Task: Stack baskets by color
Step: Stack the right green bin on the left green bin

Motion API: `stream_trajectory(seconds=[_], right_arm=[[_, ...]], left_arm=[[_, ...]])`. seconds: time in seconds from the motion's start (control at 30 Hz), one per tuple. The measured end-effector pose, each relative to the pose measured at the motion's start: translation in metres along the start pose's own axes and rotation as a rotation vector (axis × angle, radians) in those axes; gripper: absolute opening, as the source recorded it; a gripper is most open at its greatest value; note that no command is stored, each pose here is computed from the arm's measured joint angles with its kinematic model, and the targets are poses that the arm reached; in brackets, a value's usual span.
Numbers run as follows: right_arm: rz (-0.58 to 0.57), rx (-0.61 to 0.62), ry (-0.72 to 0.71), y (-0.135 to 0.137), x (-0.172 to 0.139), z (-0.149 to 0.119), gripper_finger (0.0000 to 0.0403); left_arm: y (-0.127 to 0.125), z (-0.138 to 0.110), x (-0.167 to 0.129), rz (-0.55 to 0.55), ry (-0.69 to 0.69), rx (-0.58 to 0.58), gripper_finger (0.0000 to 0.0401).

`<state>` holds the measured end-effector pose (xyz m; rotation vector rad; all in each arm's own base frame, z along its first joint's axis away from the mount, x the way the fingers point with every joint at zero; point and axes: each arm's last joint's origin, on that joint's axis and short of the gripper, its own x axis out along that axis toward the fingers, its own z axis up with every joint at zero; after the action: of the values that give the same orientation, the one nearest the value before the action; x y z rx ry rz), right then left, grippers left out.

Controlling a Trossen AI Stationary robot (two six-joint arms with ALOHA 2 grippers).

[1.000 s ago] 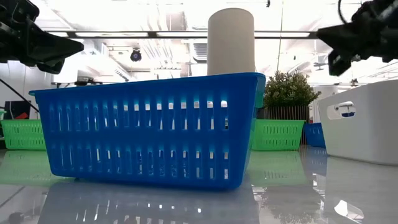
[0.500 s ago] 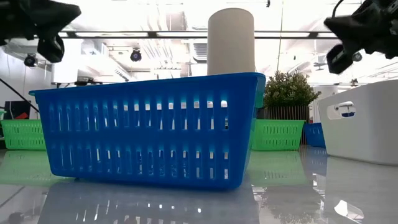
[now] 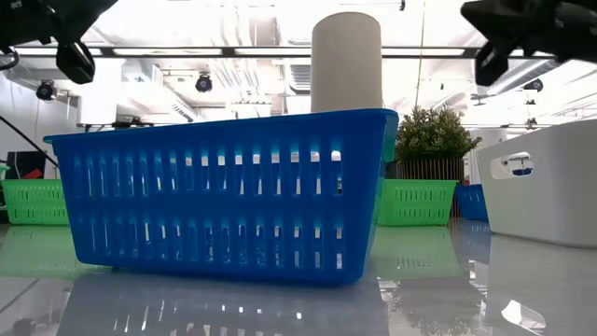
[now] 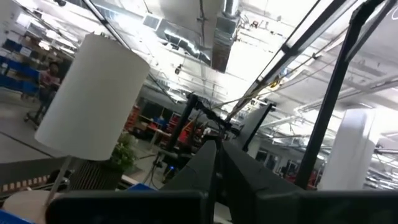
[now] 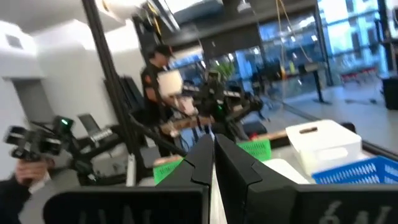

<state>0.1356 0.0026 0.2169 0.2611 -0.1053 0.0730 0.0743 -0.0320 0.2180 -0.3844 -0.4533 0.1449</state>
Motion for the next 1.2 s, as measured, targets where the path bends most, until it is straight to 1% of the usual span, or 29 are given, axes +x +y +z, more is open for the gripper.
stream_trajectory(seconds=[0.03, 0.2, 0.33, 0.47, 0.53, 0.57, 0.77, 0.83, 0.93, 1.07, 1.13, 1.2], right_arm=[[-0.012, 0.001, 0.039, 0.000, 0.007, 0.001, 0.0009], [-0.030, -0.026, 0.147, 0.003, 0.030, 0.017, 0.0009], [-0.045, -0.034, 0.240, 0.005, 0.047, 0.024, 0.0009], [-0.047, -0.020, 0.330, 0.008, 0.061, 0.019, 0.0009], [-0.036, -0.004, 0.324, 0.012, 0.069, 0.024, 0.0009], [-0.039, 0.006, 0.344, 0.013, 0.072, 0.023, 0.0009], [-0.071, 0.043, 0.514, 0.018, 0.090, 0.012, 0.0009], [-0.096, 0.052, 0.547, 0.021, 0.097, 0.013, 0.0009], [-0.163, 0.075, 0.673, 0.022, 0.103, 0.008, 0.0009], [-0.287, 0.126, 0.782, 0.021, 0.113, 0.010, 0.0009], [-0.343, 0.127, 0.846, 0.020, 0.118, 0.008, 0.0009], [-0.382, 0.114, 0.916, 0.020, 0.123, 0.006, 0.0009]], left_arm=[[-0.001, -0.001, 0.000, -0.001, 0.004, 0.003, 0.0008], [-0.005, -0.006, 0.004, -0.040, 0.039, 0.039, 0.0008], [-0.009, -0.011, 0.006, -0.076, 0.068, 0.066, 0.0008], [-0.013, -0.015, 0.009, -0.078, 0.075, 0.049, 0.0008], [-0.014, -0.016, 0.010, -0.078, 0.080, 0.053, 0.0008], [-0.014, -0.017, 0.011, -0.078, 0.082, 0.054, 0.0008], [-0.015, -0.020, 0.012, -0.078, 0.099, 0.071, 0.0008], [-0.015, -0.020, 0.012, -0.077, 0.101, 0.073, 0.0008], [-0.016, -0.021, 0.012, -0.077, 0.102, 0.075, 0.0008], [-0.015, -0.020, 0.012, -0.076, 0.098, 0.071, 0.0008], [-0.015, -0.020, 0.012, -0.076, 0.096, 0.095, 0.0008], [-0.015, -0.020, 0.012, -0.079, 0.093, 0.144, 0.0008]])
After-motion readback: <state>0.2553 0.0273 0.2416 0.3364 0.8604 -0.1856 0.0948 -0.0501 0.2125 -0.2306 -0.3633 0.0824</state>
